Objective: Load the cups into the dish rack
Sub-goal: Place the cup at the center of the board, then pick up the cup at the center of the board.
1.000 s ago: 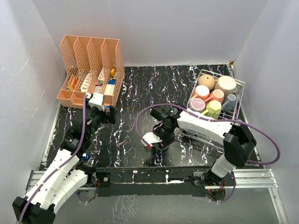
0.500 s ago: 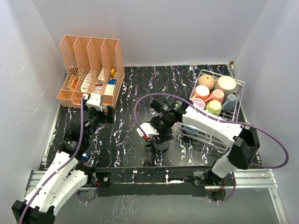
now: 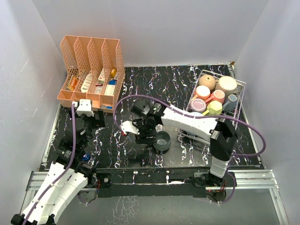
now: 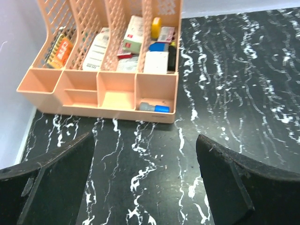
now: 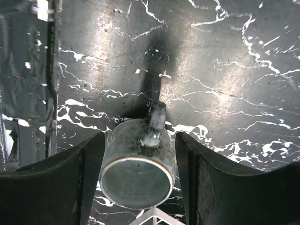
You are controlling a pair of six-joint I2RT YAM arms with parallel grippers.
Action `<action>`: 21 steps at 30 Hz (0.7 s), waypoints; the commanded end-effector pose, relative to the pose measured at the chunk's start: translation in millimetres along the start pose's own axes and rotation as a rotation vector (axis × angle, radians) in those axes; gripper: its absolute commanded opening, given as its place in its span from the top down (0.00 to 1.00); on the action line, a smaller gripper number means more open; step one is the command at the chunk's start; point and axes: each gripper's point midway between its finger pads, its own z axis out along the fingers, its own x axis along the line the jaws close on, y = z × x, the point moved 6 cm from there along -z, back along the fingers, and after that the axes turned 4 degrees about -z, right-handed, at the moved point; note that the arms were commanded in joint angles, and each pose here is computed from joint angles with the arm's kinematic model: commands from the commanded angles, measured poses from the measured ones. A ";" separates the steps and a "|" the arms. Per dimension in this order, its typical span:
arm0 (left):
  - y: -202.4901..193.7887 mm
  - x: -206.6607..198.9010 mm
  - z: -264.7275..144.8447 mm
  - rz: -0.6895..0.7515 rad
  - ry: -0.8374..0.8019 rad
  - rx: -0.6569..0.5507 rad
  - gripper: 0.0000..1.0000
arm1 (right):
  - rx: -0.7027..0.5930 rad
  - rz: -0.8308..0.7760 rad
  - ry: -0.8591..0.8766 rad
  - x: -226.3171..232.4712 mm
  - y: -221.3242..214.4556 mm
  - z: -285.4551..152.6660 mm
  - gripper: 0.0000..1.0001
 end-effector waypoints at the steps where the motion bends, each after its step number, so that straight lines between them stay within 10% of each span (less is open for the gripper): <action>1: -8.8 16.0 -0.4 0.011 0.143 0.051 0.12 | 0.104 0.063 -0.102 -13.8 5.9 9.4 0.36; 21: 2.1 21.1 -13.0 -0.025 0.143 -0.047 0.12 | 0.447 0.137 -0.109 -14.6 -26.5 61.0 0.57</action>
